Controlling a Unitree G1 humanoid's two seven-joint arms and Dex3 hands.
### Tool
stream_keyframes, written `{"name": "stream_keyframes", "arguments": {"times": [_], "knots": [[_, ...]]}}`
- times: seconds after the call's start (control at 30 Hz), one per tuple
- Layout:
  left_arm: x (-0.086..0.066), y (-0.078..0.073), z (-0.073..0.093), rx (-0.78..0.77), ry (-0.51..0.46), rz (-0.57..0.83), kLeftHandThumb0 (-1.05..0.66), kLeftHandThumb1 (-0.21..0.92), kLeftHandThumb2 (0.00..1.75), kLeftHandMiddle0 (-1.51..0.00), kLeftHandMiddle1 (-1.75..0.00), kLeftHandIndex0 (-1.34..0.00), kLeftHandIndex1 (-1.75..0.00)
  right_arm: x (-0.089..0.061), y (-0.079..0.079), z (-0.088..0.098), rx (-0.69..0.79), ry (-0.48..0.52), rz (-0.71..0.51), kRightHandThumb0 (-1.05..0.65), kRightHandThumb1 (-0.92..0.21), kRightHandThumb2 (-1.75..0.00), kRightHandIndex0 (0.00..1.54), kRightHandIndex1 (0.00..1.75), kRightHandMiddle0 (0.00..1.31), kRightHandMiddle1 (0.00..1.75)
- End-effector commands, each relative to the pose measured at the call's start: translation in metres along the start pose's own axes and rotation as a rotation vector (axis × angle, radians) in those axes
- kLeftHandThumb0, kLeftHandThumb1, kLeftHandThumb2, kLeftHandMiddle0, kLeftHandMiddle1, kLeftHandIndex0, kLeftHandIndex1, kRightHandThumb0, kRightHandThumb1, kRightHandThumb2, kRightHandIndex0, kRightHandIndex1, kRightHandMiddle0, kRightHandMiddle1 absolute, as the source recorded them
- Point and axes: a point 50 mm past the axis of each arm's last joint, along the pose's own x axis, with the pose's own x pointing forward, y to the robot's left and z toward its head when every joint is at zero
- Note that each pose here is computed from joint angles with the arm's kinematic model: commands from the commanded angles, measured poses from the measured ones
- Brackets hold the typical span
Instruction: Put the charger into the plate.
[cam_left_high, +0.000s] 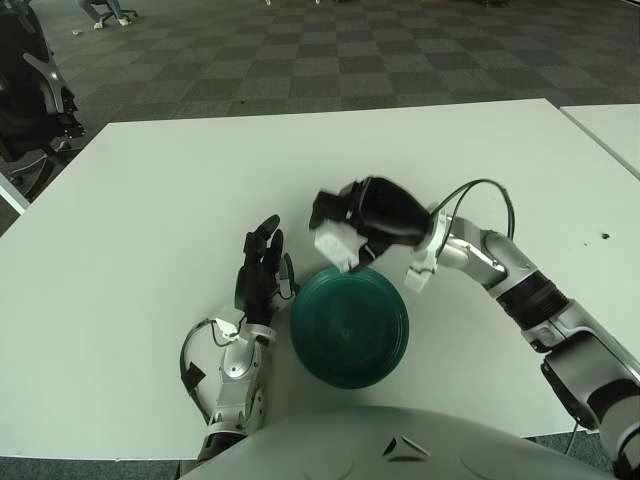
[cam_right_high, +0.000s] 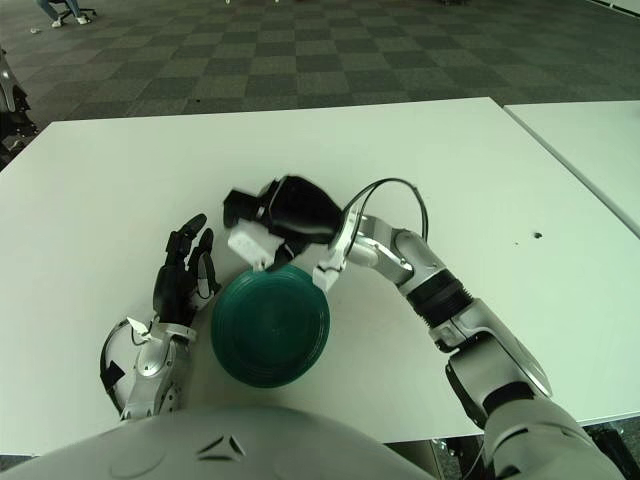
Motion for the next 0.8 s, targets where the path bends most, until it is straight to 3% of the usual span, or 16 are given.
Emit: {"name": "stream_keyframes", "arguments": {"times": [0.0,0.17,0.33,0.63,0.77], "knots": [[-0.018,0.002,-0.016,-0.002,0.095,0.058,-0.81,0.92,0.91,-0.25,-0.02,0.00,-0.76,-0.005,-0.001,0.000,0.038,-0.007,0.111,-0.43,-0.48,-1.11,1.08,1.75,0.49,1.75],[-0.018,0.002,-0.016,0.004,0.101,0.068,-0.81,0.92,0.91,-0.26,-0.02,0.00,-0.76,-0.011,0.009,0.007,0.078,0.006,0.225,-0.43,-0.48,-1.11,1.06,1.75,0.49,1.75],[-0.018,0.001,-0.016,-0.019,0.102,0.075,-0.80,0.92,0.90,-0.26,-0.02,0.00,-0.77,-0.017,0.027,0.022,0.119,0.018,0.282,-0.40,-0.60,-0.96,1.01,1.75,0.40,1.75],[-0.016,-0.001,-0.016,-0.042,0.099,0.091,-0.77,0.92,0.92,-0.28,-0.02,0.00,-0.79,-0.010,0.035,0.017,-0.013,-0.019,0.306,-0.38,-0.69,-0.84,1.03,1.75,0.34,1.75],[-0.015,-0.001,-0.016,-0.051,0.098,0.097,-0.76,0.92,0.91,-0.29,-0.02,0.00,-0.82,-0.009,0.036,0.015,-0.063,-0.036,0.287,-0.38,-0.72,-0.80,0.95,1.75,0.32,1.75]]}}
